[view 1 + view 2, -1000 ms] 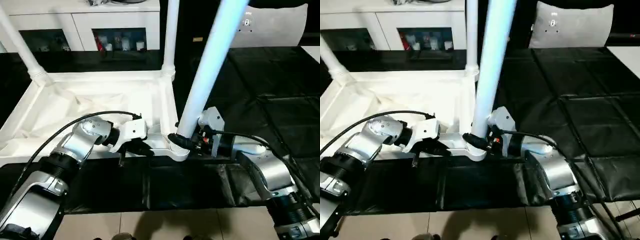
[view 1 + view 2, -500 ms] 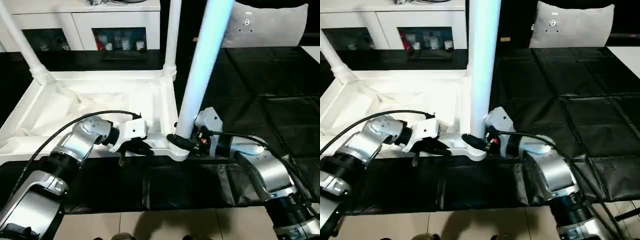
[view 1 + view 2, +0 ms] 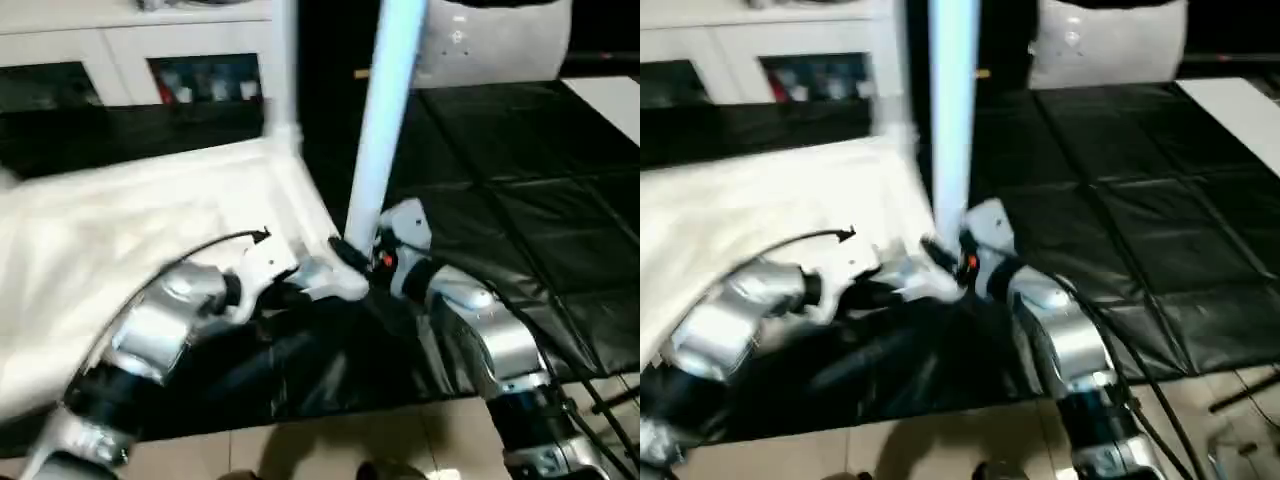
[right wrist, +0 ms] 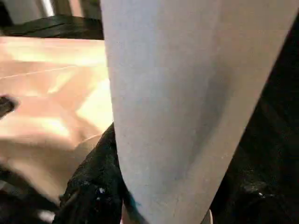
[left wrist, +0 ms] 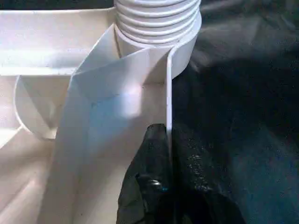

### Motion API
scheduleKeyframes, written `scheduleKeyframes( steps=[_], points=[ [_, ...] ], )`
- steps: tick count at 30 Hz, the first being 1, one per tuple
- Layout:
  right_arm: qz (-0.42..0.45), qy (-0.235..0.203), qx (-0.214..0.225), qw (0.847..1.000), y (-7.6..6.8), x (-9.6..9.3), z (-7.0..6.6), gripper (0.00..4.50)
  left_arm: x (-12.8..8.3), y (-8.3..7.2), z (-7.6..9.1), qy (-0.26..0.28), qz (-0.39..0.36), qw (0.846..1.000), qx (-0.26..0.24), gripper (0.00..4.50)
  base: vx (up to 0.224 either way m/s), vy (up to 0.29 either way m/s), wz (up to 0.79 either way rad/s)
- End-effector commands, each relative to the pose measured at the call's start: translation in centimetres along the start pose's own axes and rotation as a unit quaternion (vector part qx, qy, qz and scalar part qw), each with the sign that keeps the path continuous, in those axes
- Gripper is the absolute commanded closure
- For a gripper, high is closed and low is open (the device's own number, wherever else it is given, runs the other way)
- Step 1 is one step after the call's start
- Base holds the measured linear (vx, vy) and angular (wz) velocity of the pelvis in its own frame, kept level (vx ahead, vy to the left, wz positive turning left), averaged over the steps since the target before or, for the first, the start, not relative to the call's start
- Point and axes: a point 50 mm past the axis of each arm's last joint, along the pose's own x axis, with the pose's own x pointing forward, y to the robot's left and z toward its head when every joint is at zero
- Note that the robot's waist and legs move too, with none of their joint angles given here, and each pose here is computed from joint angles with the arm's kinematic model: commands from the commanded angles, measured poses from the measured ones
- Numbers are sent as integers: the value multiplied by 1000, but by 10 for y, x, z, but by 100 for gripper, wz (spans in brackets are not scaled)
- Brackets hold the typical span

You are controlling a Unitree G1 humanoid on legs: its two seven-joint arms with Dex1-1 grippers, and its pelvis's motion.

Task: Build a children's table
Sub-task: Insert table leg to table base

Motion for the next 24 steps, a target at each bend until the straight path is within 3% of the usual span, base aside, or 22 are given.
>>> scheduleKeyframes(
  steps=[1,5,18,19,24],
  points=[
    [-7,130,53,990,5,-4,-57,261,0,-12,20,-25,9,999,20,450,0,0,0],
    [0,134,67,989,7,0,-59,261,6,-30,27,-34,-19,999,19,450,0,0,0],
    [6,142,82,986,-2,10,-57,261,3,-19,21,-1,28,999,45,450,0,0,0],
    [7,138,82,987,-4,11,-56,205,3,-18,20,-6,28,998,48,450,0,0,0],
    [8,134,77,988,-7,13,-55,163,4,-9,22,-38,38,998,36,450,0,0,0]
  ],
)
